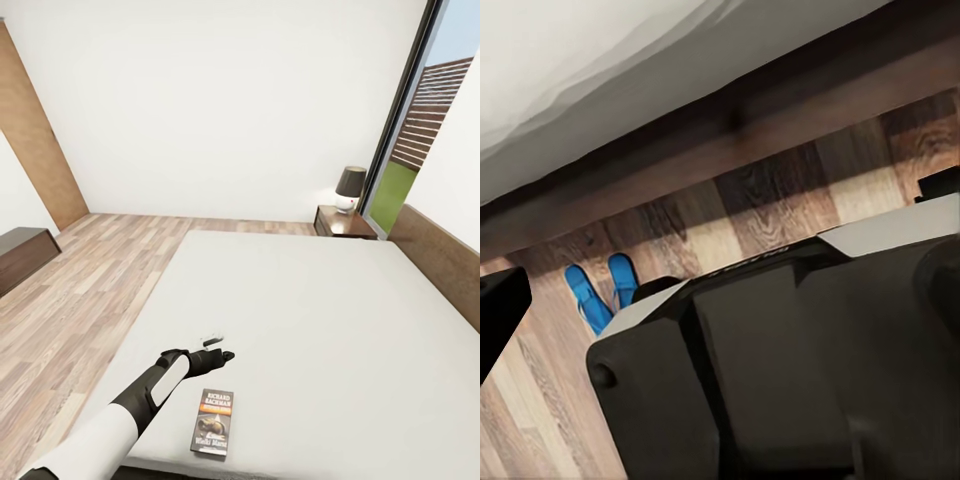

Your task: In the bedroom, move the book from the bed onto either nightstand, and place the two sandals side by side next to the bed.

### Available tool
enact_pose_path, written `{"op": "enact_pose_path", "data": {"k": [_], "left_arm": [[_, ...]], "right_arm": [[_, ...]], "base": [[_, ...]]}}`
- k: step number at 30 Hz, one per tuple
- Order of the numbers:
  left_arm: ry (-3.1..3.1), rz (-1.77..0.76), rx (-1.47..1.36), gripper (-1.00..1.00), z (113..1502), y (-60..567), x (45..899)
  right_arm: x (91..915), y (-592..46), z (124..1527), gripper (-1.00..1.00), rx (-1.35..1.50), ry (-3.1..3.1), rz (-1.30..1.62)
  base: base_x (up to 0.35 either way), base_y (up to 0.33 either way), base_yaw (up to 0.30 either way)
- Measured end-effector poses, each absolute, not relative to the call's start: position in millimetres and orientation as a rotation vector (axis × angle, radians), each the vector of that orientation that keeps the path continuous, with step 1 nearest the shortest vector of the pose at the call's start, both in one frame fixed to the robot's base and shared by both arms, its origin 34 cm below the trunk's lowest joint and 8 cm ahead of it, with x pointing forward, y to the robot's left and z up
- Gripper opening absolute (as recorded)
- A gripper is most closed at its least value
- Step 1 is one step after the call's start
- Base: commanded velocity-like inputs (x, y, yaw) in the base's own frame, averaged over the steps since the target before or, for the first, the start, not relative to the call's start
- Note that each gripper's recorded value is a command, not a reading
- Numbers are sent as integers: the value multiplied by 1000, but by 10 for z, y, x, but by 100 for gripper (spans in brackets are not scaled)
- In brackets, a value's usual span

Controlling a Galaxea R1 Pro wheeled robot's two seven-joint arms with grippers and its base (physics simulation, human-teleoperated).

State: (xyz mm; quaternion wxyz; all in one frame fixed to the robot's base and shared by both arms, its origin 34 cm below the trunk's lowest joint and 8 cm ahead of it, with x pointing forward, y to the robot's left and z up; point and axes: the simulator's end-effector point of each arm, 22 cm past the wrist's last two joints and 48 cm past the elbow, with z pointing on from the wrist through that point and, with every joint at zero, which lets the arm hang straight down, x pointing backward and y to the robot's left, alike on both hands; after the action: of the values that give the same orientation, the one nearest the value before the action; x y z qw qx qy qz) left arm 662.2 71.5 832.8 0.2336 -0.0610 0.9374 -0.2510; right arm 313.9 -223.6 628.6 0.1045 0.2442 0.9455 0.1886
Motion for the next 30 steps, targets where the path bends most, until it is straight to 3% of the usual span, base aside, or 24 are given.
{"op": "enact_pose_path", "data": {"k": [30], "left_arm": [[2617,-697,-183,100,8081,699,6536]], "right_arm": [[2966,-2236,6197,100,742,2829,546]], "base": [[0,0,67]]}}
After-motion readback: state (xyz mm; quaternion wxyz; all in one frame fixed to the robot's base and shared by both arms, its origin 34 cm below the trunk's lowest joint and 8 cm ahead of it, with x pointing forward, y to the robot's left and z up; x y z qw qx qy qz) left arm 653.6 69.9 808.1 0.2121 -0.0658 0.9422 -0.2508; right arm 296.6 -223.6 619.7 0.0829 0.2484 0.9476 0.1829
